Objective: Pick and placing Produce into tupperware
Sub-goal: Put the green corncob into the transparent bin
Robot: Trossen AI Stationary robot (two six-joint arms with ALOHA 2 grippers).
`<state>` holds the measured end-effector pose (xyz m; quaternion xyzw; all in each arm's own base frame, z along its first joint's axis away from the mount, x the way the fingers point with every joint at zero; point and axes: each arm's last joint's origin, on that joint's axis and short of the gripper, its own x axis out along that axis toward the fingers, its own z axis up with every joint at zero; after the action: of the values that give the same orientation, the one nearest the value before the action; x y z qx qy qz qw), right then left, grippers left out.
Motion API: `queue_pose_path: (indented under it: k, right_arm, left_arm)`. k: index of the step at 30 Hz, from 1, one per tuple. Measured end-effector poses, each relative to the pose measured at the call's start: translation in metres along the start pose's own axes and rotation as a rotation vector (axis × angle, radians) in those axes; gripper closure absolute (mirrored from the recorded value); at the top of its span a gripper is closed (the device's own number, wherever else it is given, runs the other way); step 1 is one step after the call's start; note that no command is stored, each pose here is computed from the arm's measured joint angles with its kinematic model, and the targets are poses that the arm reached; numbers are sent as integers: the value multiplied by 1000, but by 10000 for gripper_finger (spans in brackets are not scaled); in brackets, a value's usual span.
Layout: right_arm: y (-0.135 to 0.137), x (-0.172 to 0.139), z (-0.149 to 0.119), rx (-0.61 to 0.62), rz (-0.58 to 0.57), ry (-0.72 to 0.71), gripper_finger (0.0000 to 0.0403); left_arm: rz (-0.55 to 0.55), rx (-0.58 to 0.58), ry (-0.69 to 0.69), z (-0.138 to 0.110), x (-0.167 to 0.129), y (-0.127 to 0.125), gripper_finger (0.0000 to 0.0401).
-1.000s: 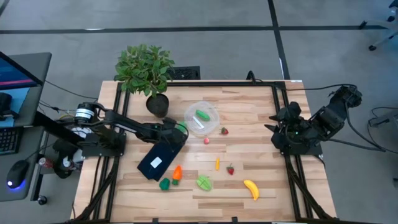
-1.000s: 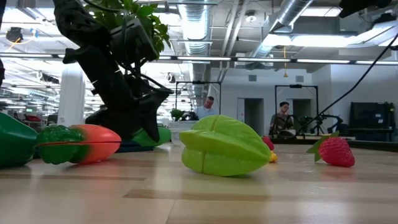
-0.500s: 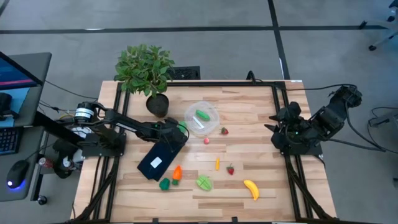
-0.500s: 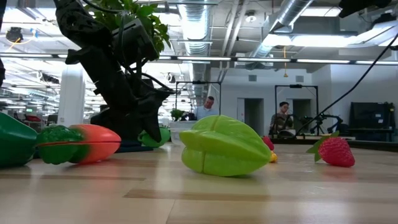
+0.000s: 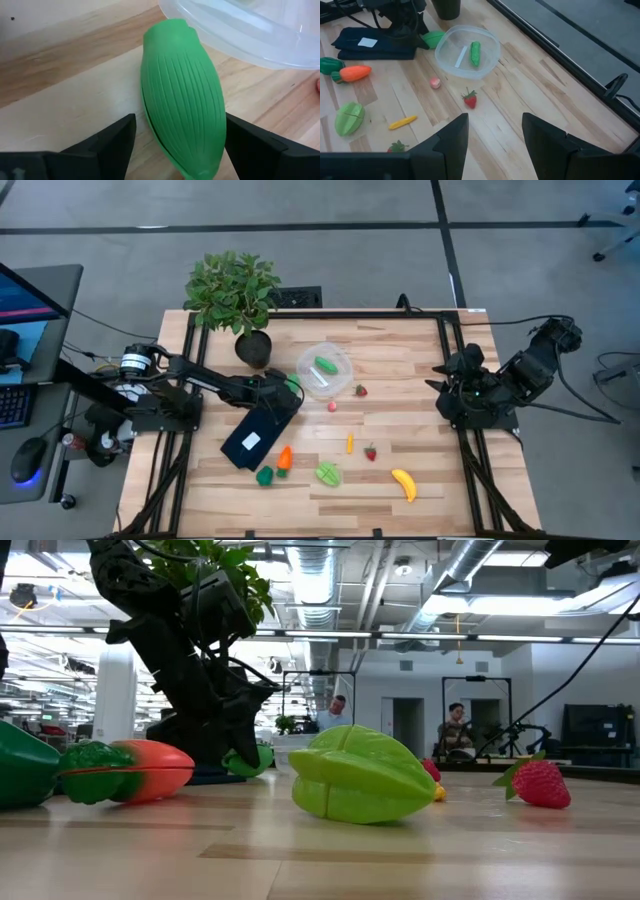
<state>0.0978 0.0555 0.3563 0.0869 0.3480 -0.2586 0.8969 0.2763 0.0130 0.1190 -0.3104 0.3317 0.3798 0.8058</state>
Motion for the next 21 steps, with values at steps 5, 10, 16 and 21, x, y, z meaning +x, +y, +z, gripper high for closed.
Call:
queue_pose_path:
  k: [5,10,16,21]
  right_arm:
    - [0,0,0,0,0,0,226]
    - [0,0,0,1,1,-1,226]
    - [0,0,0,3,3,-2,226]
    - [0,0,0,3,3,-2,226]
  left_arm:
    - [0,0,0,0,0,0,140]
    - [1,0,0,0,0,0,164]
    - [1,0,-1,0,0,0,181]
    - [1,-1,-1,0,0,0,184]
